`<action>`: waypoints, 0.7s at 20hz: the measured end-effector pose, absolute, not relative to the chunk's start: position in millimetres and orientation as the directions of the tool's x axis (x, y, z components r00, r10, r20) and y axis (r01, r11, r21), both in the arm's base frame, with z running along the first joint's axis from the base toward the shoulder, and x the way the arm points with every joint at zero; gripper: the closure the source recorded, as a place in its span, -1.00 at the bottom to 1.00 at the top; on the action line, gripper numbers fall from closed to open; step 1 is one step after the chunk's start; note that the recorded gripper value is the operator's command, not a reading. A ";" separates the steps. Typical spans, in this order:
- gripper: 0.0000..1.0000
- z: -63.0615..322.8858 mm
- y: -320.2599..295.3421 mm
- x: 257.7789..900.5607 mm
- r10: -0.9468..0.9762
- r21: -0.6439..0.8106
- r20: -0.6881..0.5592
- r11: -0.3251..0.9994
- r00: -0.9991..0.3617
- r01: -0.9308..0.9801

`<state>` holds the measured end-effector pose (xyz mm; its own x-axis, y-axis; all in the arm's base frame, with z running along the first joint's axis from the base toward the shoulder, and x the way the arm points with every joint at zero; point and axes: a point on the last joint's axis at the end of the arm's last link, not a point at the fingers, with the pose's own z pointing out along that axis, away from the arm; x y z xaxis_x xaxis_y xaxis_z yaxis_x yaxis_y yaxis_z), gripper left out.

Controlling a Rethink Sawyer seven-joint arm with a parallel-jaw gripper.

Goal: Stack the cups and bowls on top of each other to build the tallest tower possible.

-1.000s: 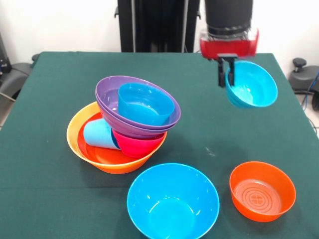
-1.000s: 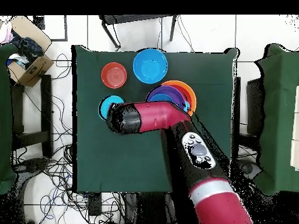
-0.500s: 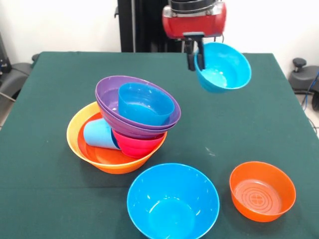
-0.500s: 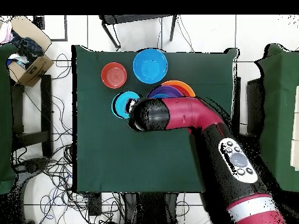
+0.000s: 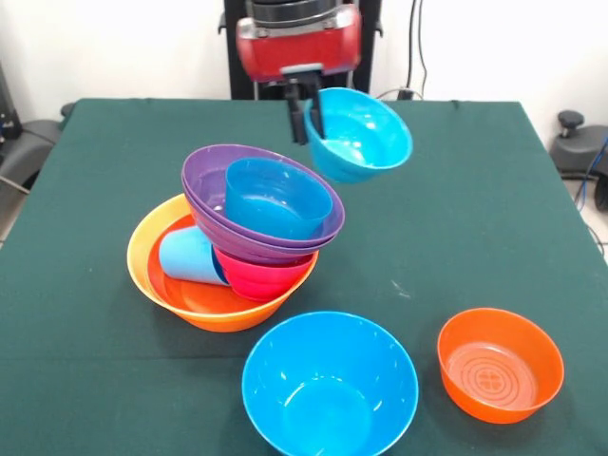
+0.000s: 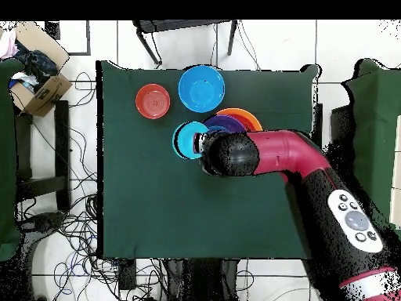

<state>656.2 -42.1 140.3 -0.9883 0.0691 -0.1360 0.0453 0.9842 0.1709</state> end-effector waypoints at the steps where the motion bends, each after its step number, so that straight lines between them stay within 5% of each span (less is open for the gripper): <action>1: 1.00 139.8 -48.8 656.0 0.046 0.165 -0.145 0.986 -0.988 0.022; 14: 1.00 122.5 -89.3 648.3 -0.099 0.116 -0.185 0.986 -0.978 -0.122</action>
